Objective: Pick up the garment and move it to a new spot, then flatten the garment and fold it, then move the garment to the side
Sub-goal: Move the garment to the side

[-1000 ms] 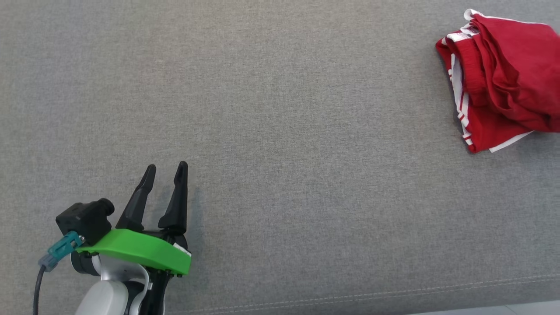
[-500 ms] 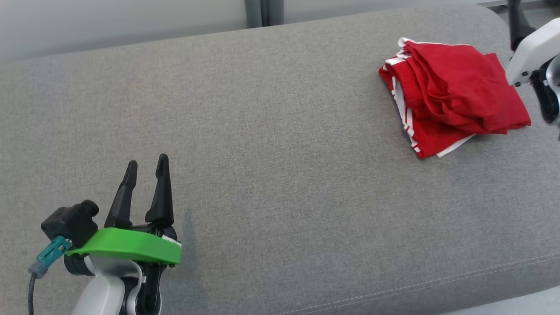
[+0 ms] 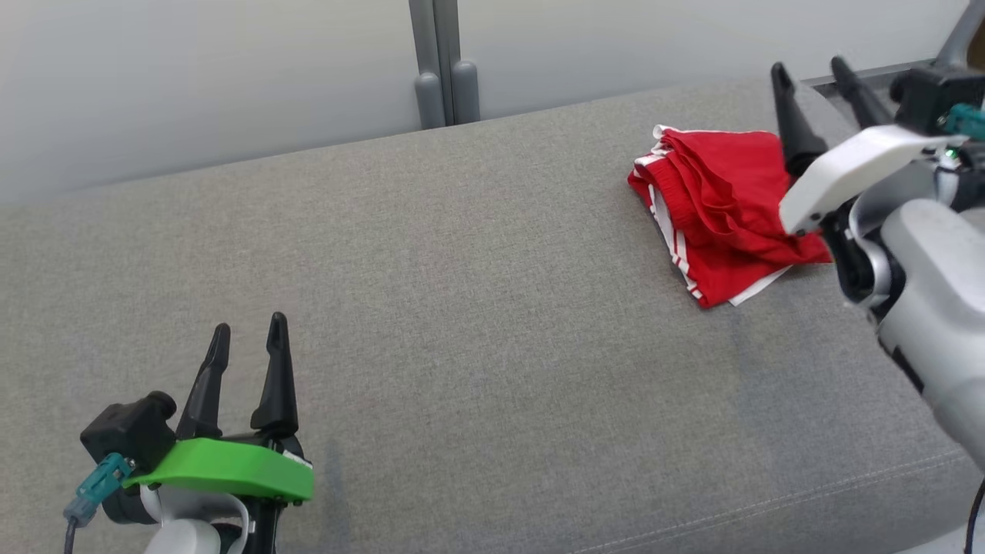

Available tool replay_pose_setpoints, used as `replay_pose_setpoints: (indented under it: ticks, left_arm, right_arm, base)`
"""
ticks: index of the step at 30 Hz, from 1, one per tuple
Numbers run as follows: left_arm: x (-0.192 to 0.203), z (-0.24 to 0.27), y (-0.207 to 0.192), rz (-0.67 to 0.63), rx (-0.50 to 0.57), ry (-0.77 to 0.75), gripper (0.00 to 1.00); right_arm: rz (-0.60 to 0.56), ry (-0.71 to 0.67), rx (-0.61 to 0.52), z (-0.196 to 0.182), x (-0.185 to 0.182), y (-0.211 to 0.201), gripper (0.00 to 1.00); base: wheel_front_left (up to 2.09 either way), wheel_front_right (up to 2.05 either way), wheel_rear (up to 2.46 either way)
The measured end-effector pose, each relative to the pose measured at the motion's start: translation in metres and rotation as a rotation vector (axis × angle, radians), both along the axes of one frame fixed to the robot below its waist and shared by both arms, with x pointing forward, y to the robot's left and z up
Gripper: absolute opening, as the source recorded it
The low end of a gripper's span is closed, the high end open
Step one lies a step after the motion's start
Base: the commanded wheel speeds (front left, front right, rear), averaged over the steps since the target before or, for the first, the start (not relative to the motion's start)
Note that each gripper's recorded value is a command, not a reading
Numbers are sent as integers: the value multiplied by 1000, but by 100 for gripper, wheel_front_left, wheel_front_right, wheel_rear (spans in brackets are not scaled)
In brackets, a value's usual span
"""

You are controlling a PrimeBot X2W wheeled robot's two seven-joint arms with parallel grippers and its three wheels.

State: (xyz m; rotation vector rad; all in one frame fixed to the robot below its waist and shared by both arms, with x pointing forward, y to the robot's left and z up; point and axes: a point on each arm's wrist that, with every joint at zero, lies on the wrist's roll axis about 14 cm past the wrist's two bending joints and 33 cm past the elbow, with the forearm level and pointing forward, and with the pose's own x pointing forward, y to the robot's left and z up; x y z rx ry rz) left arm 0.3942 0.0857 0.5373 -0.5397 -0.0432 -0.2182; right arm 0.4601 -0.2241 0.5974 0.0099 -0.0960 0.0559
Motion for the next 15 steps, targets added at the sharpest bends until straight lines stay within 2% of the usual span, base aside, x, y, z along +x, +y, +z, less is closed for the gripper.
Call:
replay_pose_setpoints:
  ticks: [7,15]
  left_arm:
    - [-12,0,13,31,65,-17,100]
    - [-23,-8,24,67,95,-6,100]
  right_arm:
    - [70,23,25,-29,-26,34,100]
    - [21,54,68,-57,-49,34,100]
  base:
    - [0,0,0]
    - [0,0,0]
